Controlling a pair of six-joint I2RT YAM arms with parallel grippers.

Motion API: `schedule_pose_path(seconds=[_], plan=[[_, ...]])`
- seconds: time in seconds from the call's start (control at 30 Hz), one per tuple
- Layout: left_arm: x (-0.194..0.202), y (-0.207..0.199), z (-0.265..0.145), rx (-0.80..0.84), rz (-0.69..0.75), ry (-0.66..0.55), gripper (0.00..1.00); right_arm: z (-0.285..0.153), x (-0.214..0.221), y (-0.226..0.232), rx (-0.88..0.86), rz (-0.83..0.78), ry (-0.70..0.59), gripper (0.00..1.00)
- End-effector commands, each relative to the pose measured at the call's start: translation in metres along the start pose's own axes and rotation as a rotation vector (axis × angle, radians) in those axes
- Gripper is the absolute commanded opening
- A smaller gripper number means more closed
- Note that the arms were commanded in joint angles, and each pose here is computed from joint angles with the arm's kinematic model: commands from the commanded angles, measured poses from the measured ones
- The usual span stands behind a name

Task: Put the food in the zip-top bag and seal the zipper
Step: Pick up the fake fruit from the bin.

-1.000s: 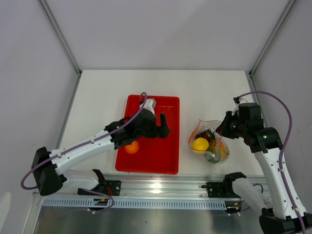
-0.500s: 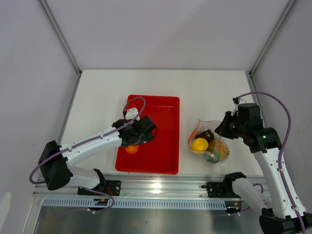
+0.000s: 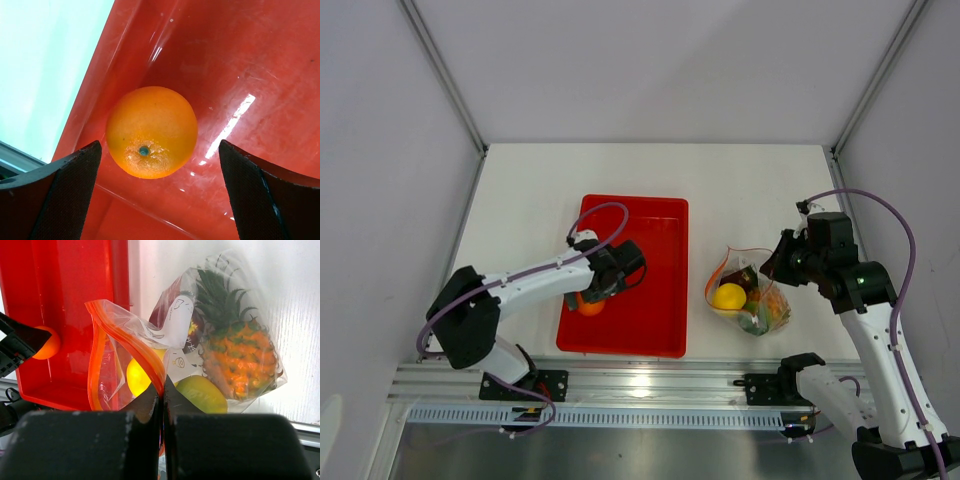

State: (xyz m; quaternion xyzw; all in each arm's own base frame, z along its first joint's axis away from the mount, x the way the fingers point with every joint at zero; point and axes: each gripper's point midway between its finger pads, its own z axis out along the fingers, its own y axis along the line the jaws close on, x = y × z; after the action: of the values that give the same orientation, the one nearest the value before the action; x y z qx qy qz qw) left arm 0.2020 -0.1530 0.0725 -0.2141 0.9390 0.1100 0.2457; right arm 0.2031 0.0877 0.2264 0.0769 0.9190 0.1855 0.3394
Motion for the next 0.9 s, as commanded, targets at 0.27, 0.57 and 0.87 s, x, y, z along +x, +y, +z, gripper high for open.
schedule_pose_path(seconds=[0.27, 0.57, 0.87], plan=[[-0.003, -0.017, 0.013, 0.000, -0.067, 0.012, 0.99, -0.001, -0.006, 0.003, -0.014, -0.002, -0.028, 0.00], [0.007, -0.018, 0.027, 0.004, -0.074, 0.024, 0.97, 0.000, -0.006, 0.002, -0.011, -0.001, -0.029, 0.00], [0.008, -0.035, 0.028, 0.117, -0.083, 0.022, 0.78, -0.002, -0.005, 0.001, -0.007, 0.000, -0.027, 0.00]])
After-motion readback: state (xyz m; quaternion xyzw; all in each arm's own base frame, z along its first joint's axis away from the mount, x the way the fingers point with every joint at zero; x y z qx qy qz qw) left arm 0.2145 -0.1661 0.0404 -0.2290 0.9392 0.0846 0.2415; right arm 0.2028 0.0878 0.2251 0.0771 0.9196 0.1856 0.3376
